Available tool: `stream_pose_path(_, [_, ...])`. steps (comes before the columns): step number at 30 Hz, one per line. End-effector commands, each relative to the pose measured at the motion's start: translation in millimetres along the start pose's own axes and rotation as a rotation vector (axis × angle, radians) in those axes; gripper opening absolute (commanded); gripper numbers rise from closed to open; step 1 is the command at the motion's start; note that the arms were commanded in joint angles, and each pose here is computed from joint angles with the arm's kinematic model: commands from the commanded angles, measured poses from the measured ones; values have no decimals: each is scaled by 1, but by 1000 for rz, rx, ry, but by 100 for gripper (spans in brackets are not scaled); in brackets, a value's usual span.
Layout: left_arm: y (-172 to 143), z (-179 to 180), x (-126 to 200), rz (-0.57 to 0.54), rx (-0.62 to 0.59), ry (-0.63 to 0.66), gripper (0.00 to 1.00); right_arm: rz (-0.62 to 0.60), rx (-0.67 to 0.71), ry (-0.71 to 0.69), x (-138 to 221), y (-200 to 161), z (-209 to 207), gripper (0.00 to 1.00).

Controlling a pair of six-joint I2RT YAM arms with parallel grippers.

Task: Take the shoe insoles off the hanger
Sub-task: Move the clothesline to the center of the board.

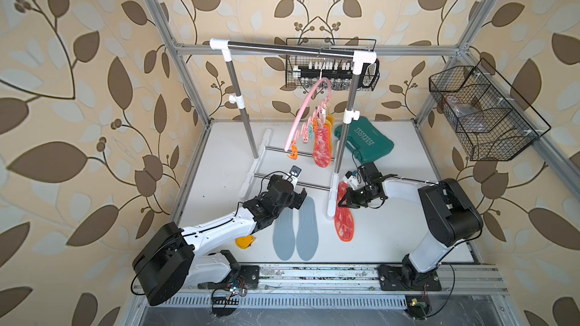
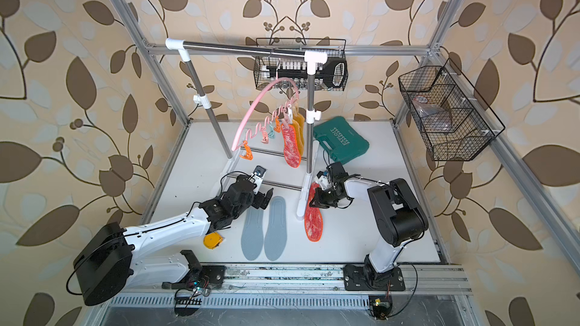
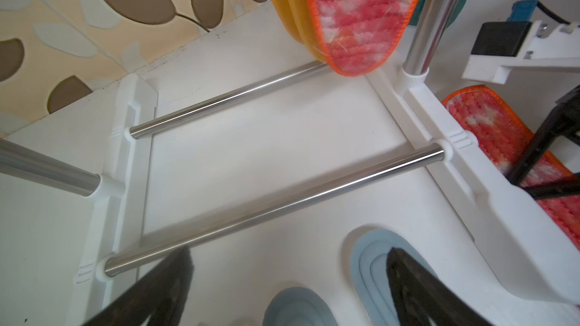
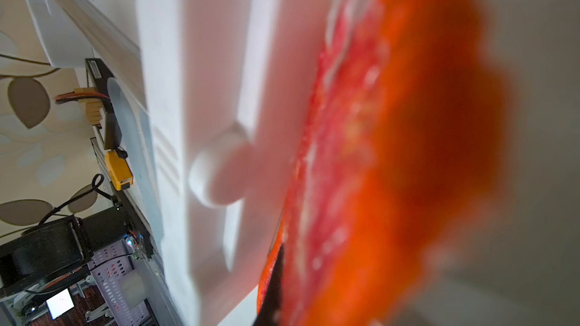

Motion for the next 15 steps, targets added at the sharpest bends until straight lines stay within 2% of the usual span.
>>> stream_pose_path(1, [9, 3, 1, -36, 33, 23, 99, 14, -3, -83, -11, 2, -11, 2])
stream_pose_path(15, [10, 2, 3, -43, 39, 5, 99, 31, 78, -117, -24, 30, 4, 2])
Point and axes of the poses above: each gripper's point midway between its finger pads, its own x axis back along the fingers, its own z axis along the line the jaws close on, y = z × x, the point moved 7 cm from there along x, back along the fingers, and after that the axes turned 7 degrees about x, right-handed, at the moved point
